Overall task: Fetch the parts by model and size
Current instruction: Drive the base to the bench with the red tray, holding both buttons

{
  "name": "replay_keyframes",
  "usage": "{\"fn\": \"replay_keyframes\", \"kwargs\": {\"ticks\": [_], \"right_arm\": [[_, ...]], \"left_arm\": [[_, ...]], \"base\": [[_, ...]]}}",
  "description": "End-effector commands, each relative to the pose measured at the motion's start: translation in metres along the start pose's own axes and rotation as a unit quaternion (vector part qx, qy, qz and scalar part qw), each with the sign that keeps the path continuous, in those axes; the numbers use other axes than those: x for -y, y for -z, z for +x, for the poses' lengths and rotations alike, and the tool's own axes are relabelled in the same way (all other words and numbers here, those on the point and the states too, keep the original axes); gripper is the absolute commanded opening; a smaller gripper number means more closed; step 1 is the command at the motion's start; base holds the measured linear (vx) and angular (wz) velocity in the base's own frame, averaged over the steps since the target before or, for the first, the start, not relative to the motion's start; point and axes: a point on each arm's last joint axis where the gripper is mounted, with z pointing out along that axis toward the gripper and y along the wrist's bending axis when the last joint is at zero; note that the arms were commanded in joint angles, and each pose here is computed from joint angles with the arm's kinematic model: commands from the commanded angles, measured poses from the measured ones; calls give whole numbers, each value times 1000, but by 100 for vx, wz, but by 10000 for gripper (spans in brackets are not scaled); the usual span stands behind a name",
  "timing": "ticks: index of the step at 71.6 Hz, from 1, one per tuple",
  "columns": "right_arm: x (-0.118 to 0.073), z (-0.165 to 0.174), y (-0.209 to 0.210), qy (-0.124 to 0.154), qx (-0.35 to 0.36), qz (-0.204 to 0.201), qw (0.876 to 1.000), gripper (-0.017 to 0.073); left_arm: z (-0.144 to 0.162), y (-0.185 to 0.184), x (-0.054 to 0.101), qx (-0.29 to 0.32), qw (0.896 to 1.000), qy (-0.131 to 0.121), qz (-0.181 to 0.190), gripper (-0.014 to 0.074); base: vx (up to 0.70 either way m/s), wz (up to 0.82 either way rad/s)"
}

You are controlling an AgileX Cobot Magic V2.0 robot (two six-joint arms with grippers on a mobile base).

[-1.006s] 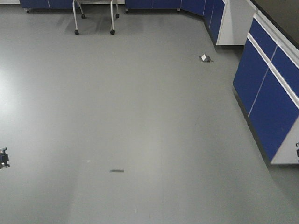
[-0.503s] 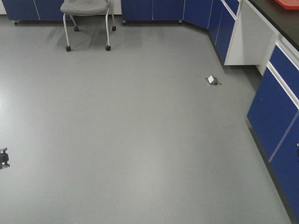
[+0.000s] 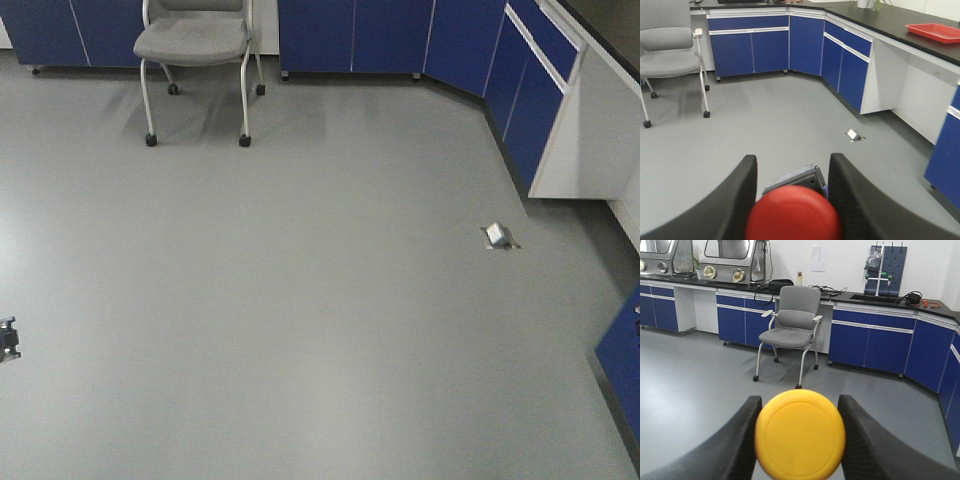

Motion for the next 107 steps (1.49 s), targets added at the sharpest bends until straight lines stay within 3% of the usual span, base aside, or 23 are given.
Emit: {"fn": "replay_keyframes", "kwargs": {"ticks": [1, 107], "right_arm": [[1, -15, 2, 6, 51, 4, 999, -10], [1, -15, 1, 6, 50, 3, 999, -10]], "left_arm": [[-16, 1, 2, 50, 999, 1, 9, -7], [-16, 1, 2, 50, 999, 1, 9, -7]], "base": [[68, 7], [64, -2]]}}
